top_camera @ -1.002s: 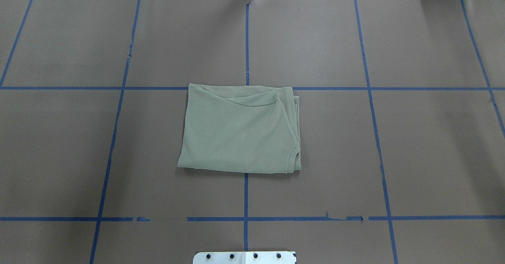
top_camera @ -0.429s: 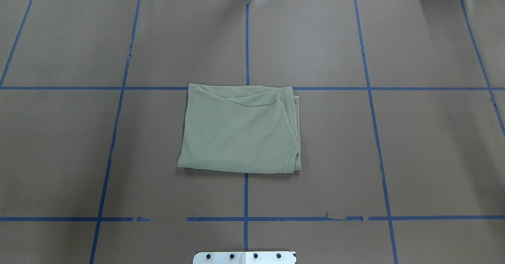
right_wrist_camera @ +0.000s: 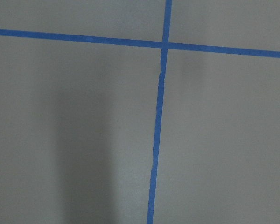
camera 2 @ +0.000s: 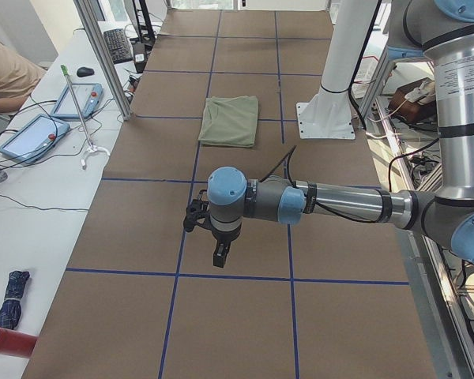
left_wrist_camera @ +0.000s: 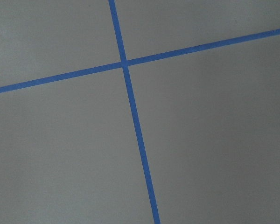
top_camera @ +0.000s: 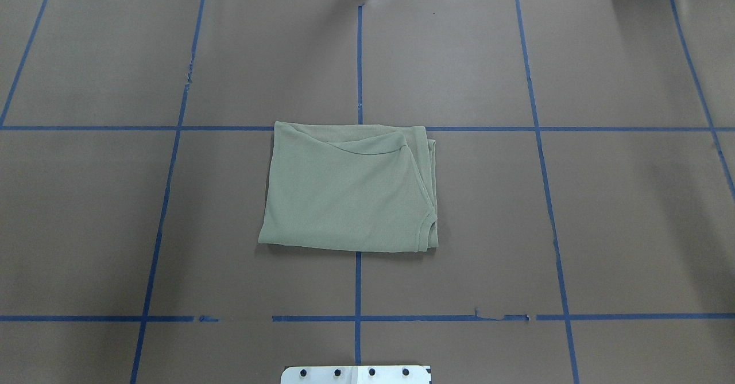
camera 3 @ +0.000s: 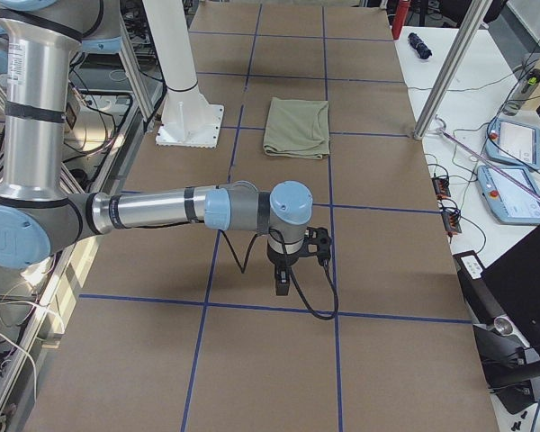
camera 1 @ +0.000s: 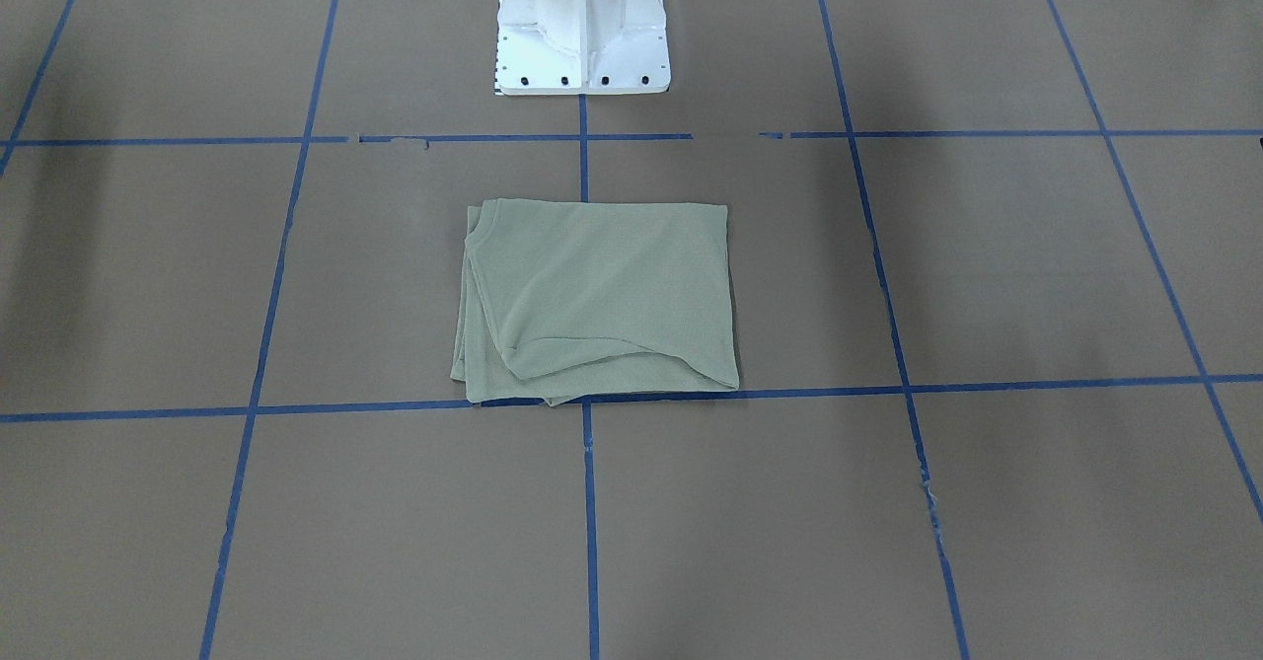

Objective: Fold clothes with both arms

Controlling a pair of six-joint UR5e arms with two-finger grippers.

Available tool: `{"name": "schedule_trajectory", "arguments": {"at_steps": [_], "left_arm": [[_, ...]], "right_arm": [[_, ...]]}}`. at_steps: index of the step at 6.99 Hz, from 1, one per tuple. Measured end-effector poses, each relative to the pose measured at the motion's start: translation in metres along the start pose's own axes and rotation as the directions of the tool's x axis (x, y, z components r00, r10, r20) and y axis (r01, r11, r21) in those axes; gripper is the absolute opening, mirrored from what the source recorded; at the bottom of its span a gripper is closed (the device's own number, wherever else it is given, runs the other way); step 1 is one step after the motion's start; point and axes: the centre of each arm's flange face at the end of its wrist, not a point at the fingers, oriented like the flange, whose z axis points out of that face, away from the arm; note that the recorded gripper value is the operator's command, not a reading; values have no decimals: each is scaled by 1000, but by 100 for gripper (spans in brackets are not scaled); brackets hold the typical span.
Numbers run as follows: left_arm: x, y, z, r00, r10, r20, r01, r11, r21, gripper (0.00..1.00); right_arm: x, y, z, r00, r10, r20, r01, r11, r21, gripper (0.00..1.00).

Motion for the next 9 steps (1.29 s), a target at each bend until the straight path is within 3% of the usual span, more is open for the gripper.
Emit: {"name": "schedule_trajectory", "arguments": {"at_steps": [9], "left_arm": [[0, 1, -1, 1000, -5, -1, 5, 1000, 0, 100]], "right_arm": [[-5, 10, -4, 1000, -4, 5, 4, 1000, 5, 100]]}}
